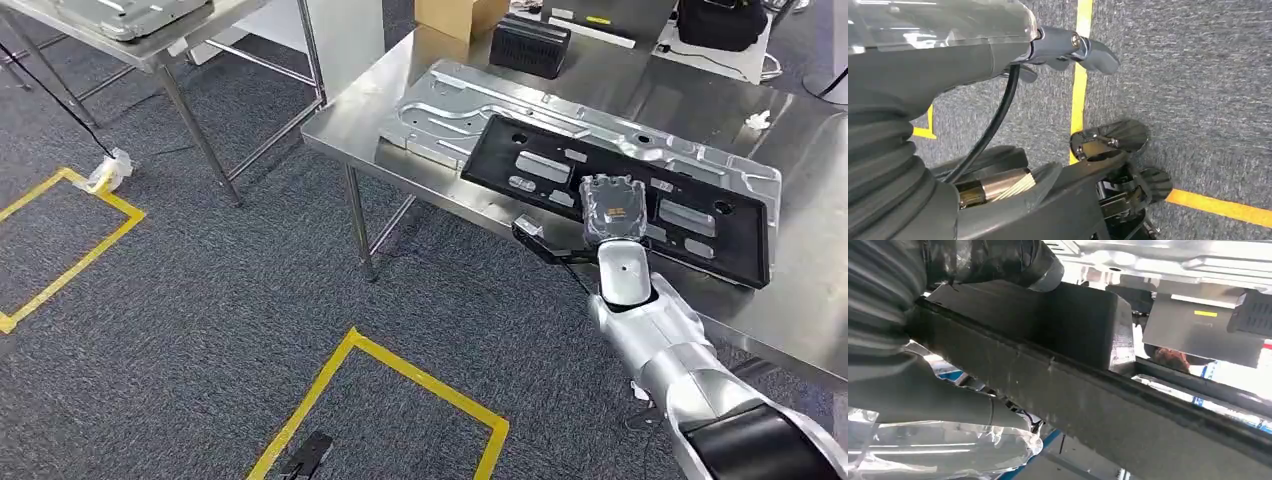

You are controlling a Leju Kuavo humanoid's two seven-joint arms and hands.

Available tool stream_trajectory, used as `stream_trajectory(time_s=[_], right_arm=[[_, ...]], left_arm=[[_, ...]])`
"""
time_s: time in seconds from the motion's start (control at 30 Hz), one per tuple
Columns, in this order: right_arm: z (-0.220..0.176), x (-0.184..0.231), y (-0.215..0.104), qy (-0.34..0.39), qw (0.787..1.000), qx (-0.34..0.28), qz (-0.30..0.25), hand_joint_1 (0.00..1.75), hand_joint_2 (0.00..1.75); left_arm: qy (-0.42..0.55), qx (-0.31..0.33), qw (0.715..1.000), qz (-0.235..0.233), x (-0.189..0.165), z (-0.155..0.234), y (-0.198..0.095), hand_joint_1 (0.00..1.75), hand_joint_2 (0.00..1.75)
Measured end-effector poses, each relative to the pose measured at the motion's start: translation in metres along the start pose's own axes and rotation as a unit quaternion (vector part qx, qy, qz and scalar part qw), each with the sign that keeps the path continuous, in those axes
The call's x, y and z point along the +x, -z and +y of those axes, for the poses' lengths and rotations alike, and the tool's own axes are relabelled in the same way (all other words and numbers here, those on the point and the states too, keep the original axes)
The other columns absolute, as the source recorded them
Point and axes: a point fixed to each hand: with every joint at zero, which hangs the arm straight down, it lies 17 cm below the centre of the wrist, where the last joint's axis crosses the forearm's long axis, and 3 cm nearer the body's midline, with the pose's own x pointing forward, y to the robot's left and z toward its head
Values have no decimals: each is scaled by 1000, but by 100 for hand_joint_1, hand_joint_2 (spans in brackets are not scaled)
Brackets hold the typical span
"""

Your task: Take the parts from the cabinet and place them on the table.

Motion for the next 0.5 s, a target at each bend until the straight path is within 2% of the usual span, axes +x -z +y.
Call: stream_trajectory(time_s=[0.2, 0.5], right_arm=[[0, 19, -4, 1, 1000, -5, -27, 175, 175], [-2, 31, -6, 4, 999, -7, -36, 175, 175]], left_arm=[[-3, 2, 1000, 5, -2, 1, 0, 0, 175], [-5, 2, 1000, 6, -2, 1, 0, 0, 175]])
